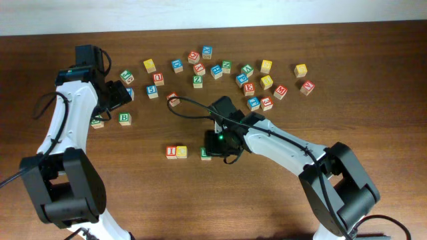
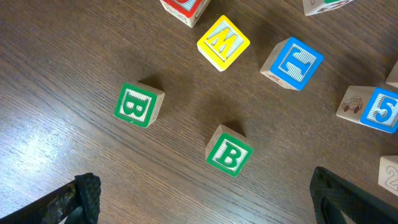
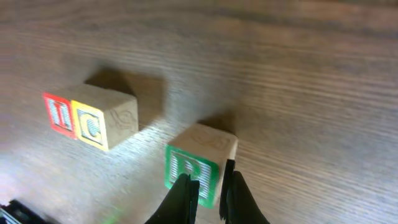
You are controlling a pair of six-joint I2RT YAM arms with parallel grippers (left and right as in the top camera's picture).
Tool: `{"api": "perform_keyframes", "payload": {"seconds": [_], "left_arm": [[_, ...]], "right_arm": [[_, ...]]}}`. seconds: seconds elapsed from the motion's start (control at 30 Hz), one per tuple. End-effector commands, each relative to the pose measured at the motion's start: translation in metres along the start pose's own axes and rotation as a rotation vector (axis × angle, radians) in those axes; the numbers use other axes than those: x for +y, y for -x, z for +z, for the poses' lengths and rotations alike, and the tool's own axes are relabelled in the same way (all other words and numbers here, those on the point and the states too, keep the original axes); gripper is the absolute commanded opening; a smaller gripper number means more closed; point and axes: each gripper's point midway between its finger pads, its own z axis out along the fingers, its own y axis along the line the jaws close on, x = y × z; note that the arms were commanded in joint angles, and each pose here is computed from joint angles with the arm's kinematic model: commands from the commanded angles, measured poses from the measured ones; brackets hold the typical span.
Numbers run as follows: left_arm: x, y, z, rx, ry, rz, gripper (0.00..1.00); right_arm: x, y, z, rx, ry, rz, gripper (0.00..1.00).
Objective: Spell out ICRA
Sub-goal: 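Push the green R block leftward toward the C block with right gripper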
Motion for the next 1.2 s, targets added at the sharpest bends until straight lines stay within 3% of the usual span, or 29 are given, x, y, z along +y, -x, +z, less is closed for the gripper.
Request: {"api": "perform_keyframes", "payload": {"seconds": [0.0,0.17,0.4,0.8,1.17], "left_arm": [[0.001,-0.002,0.002,0.010,0.001,0.002,0.99],[0.001,-0.002,0.002,0.010,0.001,0.002,0.99],[0.001,-0.002,0.002,0.010,0.001,0.002,0.99],[0.001,-0.002,0.002,0.010,0.001,0.002,0.99],[0.001,-0.002,0.002,0.010,0.001,0.002,0.99]], "right_arm": [[0.004,-0.001,0.004,0.002,0.018,-0.005,0.08],[0.002,-0.002,0.004,0.005,0.009,0.017,0.09],[-0.037,0.016,0.000,-0.113,-0.208,0.024,0.13],[-0.004,-0.026,0.024,0.034,-0.109,-0.038,0.12],[0.004,-0.012,0.025,-0.024,-0.082,-0.058,0.13]]}}
